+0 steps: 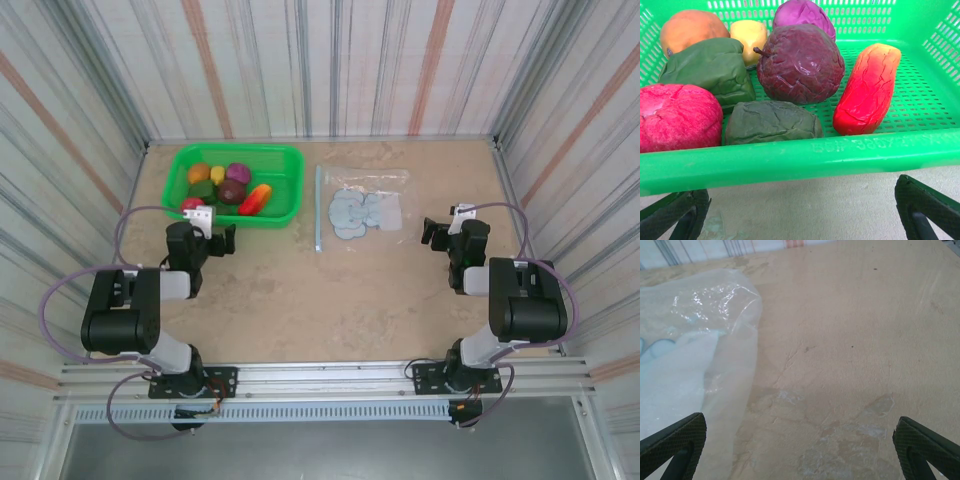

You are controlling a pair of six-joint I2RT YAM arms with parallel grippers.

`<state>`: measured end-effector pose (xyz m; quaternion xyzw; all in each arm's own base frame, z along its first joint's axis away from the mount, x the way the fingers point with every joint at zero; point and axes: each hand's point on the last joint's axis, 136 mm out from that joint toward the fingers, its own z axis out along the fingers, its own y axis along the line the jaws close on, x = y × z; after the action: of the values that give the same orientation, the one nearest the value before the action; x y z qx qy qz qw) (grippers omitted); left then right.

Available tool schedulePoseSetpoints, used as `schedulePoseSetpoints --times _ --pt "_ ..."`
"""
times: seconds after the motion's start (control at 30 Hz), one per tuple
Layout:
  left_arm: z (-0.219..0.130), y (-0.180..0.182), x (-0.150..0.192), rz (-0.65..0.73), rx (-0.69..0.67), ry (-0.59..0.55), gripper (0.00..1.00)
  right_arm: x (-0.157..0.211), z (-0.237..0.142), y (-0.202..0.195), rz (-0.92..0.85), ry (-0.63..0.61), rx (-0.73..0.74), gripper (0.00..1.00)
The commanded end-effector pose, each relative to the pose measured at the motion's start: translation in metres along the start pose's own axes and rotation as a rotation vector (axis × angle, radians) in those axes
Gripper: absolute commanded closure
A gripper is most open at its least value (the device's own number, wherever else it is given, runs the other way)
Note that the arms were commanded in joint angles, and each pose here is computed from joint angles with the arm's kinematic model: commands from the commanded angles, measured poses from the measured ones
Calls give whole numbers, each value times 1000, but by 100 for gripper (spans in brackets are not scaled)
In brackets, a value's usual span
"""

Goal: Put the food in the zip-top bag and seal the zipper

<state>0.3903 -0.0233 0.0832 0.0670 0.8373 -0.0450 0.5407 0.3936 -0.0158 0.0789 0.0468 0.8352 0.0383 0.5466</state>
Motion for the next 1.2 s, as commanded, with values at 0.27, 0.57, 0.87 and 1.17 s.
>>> schedulePoseSetpoints --times 0.27,0.57,0.87,1.17 --pt "1 2 -10 41 -45 -25 1 -3 0 2 -11 -5 0 1" --pt "1 3 -10 28 -36 -21 1 -2 1 1 -8 0 0 1" --pt "2 2 -10 37 -48 -22 1 -2 1 0 -6 0 -5 1" --pt "1 2 -10 42 -54 -26 1 -2 0 2 -15 -4 2 1"
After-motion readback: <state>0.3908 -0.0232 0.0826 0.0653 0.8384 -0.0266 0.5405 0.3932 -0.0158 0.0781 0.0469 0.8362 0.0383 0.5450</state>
